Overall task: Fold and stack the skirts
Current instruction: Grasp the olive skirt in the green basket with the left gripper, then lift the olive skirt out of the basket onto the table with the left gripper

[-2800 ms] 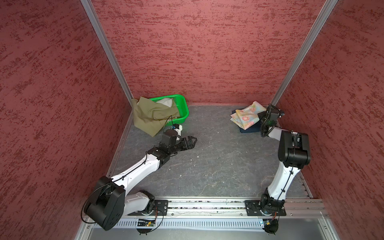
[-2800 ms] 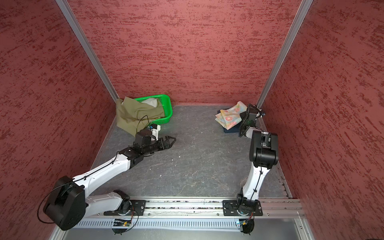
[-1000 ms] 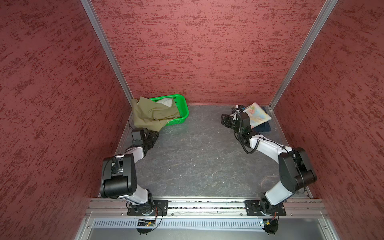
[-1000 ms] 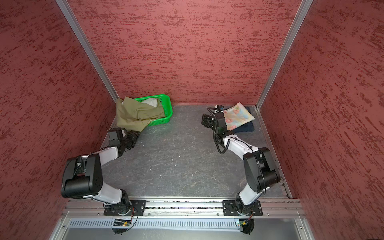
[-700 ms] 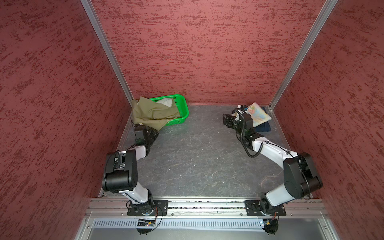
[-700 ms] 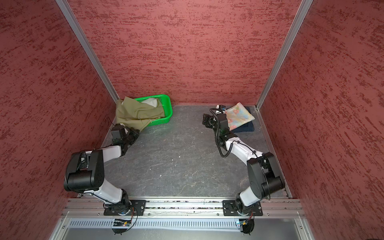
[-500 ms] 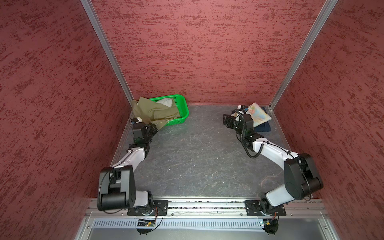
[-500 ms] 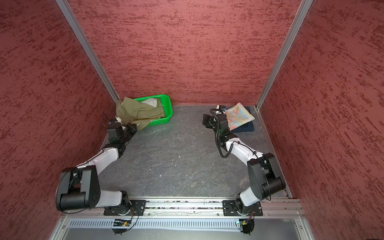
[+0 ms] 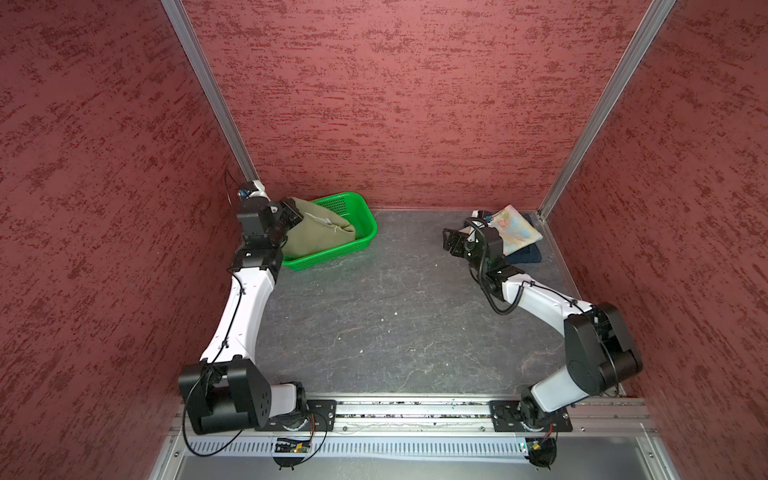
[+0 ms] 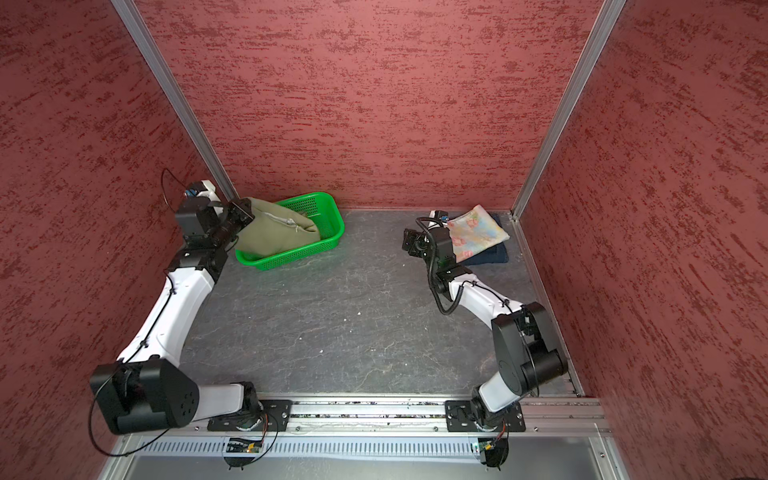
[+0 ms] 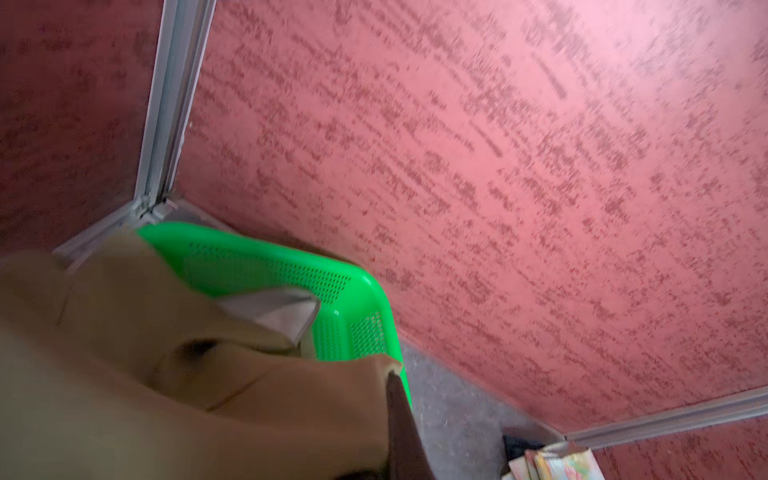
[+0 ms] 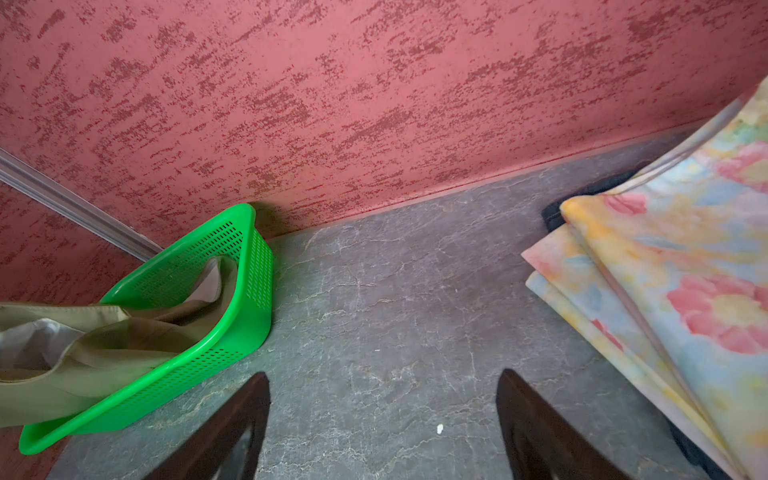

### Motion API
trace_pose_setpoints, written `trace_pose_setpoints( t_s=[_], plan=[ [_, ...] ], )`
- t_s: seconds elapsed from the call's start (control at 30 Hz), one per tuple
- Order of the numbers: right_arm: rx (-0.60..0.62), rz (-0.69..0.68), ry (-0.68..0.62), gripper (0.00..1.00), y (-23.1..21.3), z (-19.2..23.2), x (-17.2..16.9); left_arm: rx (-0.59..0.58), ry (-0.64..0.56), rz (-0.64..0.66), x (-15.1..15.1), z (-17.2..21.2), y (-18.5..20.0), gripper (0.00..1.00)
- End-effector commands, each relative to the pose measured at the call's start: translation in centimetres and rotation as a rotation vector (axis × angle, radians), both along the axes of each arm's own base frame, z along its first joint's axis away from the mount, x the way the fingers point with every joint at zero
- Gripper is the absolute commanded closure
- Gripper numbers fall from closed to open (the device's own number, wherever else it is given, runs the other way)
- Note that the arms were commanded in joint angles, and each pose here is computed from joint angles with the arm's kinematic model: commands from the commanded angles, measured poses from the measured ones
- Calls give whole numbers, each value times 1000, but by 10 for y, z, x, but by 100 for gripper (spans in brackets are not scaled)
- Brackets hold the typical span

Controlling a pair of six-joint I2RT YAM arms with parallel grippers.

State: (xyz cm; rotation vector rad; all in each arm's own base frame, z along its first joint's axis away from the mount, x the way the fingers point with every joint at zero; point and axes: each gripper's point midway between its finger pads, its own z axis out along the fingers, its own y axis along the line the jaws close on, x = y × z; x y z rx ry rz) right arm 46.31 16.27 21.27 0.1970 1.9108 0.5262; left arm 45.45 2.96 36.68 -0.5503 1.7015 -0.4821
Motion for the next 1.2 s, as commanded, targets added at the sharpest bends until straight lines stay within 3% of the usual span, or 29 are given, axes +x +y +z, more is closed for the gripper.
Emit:
trace_pose_setpoints(
  t_s=[0.0, 0.23, 0.43, 0.63, 0.87, 1.07, 1.17],
  plan=[
    [16, 24, -9, 14, 10, 10, 8, 77, -20, -26, 14, 28, 1, 100],
    [16, 54, -22, 13, 18, 21, 10, 115, -88, -87, 48, 85, -6, 100],
    [6, 38, -58, 12, 11, 41, 2, 165, -198, -187, 30, 155, -45, 100],
    [9, 23, -103, 10, 2, 69, -11, 185, -326, -300, -22, 214, -90, 100],
    [-3, 12, -196, 2, -14, 127, -43, 199, -427, -504, -100, 250, -165, 100],
    [-52, -89, -215, 2, -47, 155, -71, 196, -481, -695, -181, 247, -234, 100],
    [-65, -151, -161, 2, -68, 151, -75, 165, -442, -747, -194, 225, -250, 100]
  ],
)
